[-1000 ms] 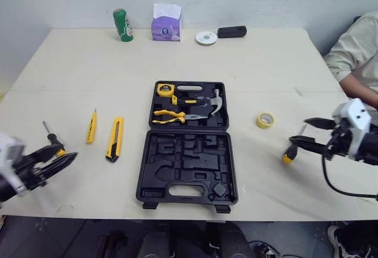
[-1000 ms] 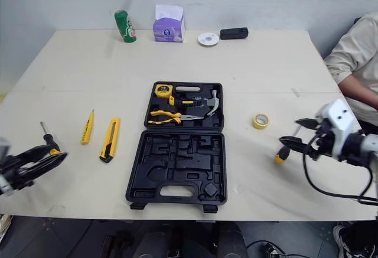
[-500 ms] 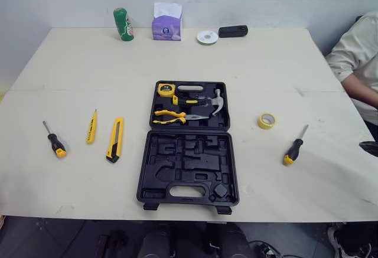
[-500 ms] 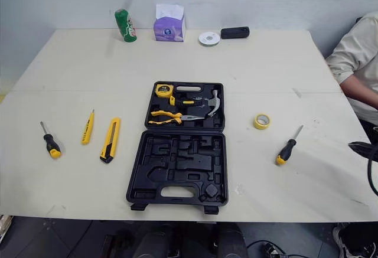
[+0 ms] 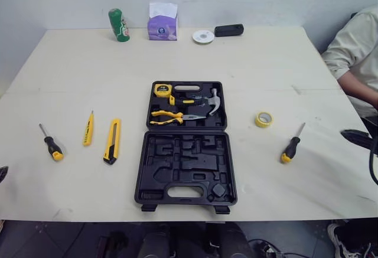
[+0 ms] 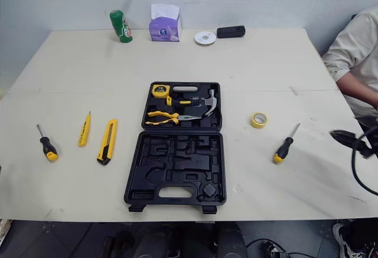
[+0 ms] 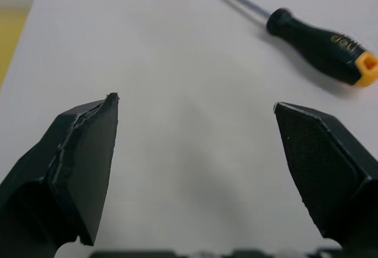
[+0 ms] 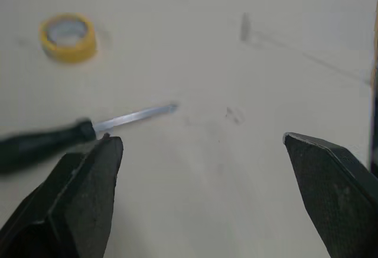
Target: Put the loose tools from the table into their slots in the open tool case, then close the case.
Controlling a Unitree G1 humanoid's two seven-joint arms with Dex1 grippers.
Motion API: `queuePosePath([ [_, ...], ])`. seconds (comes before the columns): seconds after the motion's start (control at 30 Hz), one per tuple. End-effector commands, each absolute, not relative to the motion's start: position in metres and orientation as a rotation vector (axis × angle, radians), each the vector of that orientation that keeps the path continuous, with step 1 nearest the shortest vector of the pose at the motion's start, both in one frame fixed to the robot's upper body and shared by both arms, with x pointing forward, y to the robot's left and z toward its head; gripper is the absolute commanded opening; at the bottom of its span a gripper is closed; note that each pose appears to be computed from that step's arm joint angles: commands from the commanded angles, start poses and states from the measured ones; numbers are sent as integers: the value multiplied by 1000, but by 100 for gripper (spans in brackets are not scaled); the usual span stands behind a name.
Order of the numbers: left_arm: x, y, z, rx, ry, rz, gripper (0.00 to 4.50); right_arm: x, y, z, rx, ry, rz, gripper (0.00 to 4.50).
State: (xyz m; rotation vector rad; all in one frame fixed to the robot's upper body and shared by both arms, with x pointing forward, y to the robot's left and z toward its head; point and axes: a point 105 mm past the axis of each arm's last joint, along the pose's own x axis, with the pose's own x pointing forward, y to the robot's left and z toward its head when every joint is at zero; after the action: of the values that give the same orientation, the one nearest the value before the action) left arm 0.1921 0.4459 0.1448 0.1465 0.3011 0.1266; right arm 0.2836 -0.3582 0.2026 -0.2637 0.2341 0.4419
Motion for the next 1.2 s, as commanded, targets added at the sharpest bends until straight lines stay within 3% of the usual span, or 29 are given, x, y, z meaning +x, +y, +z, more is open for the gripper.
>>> queuePosePath([
  [0.03, 208, 417, 160, 137, 250, 131, 446, 286, -324, 223, -260, 149, 528, 450],
  [0.3, 230, 350, 153, 35, 289, 174, 446, 276, -207, 241, -223, 63, 900, 450],
  [0.53, 250, 348, 148, -211, 305, 496, 446, 235, -120, 247, -73, 46, 1359, 450],
  [0.9, 275, 345, 130, -283, 400, 636, 446, 247, -93, 253, -130, 19, 1529, 450],
  [1.03, 291, 336, 129, -320, 377, 580, 446, 262, -82, 247, -87, 27, 1536, 450],
  [1.17, 301, 340, 124, -352, 381, 597, 446, 251, -68, 250, -92, -5, 1634, 450],
  [1.2, 302, 341, 123, -349, 381, 604, 406, 250, -65, 252, -105, -22, 1643, 450],
])
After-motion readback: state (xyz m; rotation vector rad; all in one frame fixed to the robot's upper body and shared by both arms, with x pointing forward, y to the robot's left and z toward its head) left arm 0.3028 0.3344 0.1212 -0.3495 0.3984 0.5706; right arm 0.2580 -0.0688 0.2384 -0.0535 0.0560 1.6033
